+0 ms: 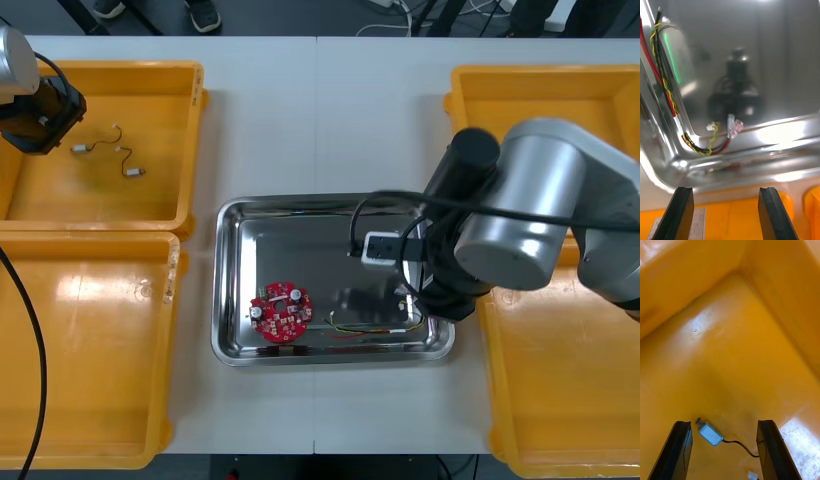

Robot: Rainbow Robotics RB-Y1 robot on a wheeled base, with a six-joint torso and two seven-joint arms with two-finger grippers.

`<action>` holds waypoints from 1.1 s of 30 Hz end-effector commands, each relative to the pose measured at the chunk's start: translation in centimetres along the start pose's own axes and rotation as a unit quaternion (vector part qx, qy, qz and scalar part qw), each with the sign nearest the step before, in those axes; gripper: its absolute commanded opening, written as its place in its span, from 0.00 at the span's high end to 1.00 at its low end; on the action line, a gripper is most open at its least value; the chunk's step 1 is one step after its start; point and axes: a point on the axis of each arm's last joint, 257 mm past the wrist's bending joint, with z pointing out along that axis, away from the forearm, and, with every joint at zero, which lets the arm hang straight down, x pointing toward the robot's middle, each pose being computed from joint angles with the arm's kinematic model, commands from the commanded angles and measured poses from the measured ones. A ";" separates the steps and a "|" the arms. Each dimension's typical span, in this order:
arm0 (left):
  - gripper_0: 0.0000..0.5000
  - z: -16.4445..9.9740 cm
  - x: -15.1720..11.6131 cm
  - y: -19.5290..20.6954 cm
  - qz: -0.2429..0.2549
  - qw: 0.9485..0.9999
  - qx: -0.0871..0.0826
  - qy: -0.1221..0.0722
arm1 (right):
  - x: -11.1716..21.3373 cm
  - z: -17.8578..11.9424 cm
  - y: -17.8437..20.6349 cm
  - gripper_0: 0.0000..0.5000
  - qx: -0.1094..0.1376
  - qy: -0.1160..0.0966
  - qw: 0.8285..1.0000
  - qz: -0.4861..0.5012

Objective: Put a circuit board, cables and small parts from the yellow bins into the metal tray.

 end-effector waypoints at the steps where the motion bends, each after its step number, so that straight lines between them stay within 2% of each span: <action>1: 0.00 0.2 0.4 -1.6 -0.012 1.000 0.022 -0.008 | -0.6 -4.6 -2.4 0.00 0.003 -0.030 0.999 0.017; 3: 0.00 0.5 0.7 -1.3 -0.016 1.000 0.022 -0.006 | 0.2 -5.8 -3.1 0.00 0.000 -0.028 0.999 0.036; 5: 0.00 0.8 1.0 -1.0 -0.019 1.000 0.021 -0.005 | -0.2 -7.3 -4.6 0.00 0.013 -0.050 0.997 0.055; 6: 0.00 1.1 1.3 -0.6 -0.023 1.000 0.021 -0.004 | -0.5 -8.8 -6.3 0.00 0.030 -0.069 0.994 0.075; 10: 0.00 1.5 1.6 0.2 -0.030 0.999 0.019 -0.001 | -0.2 -11.5 -9.5 0.00 0.067 -0.094 0.987 0.113; 12: 0.00 1.8 1.8 0.6 -0.031 0.999 0.016 0.000 | 0.3 -12.1 -10.7 0.00 0.078 -0.099 0.983 0.133; 20: 0.00 2.6 2.3 1.6 -0.037 0.999 0.016 -0.003 | 3.6 -13.4 -15.5 0.00 0.085 -0.106 0.964 0.230; 26: 0.00 2.9 2.7 1.8 -0.038 0.999 0.015 -0.001 | 6.0 -14.2 -18.8 0.00 0.116 -0.095 0.945 0.290; 28: 0.11 2.9 2.9 1.7 -0.039 0.999 0.015 -0.001 | 7.1 -14.1 -20.1 0.00 0.121 -0.089 0.933 0.328; 29: 0.11 2.9 2.9 1.7 -0.039 0.999 0.015 -0.001 | 7.1 -14.1 -20.1 0.00 0.121 -0.089 0.933 0.328; 30: 0.17 2.9 2.9 1.7 -0.040 0.999 0.015 -0.002 | 8.1 -14.1 -21.0 0.00 0.125 -0.085 0.923 0.355; 33: 0.39 3.0 3.2 1.6 -0.040 0.999 0.015 -0.001 | 8.9 -14.1 -22.0 0.00 0.124 -0.082 0.910 0.387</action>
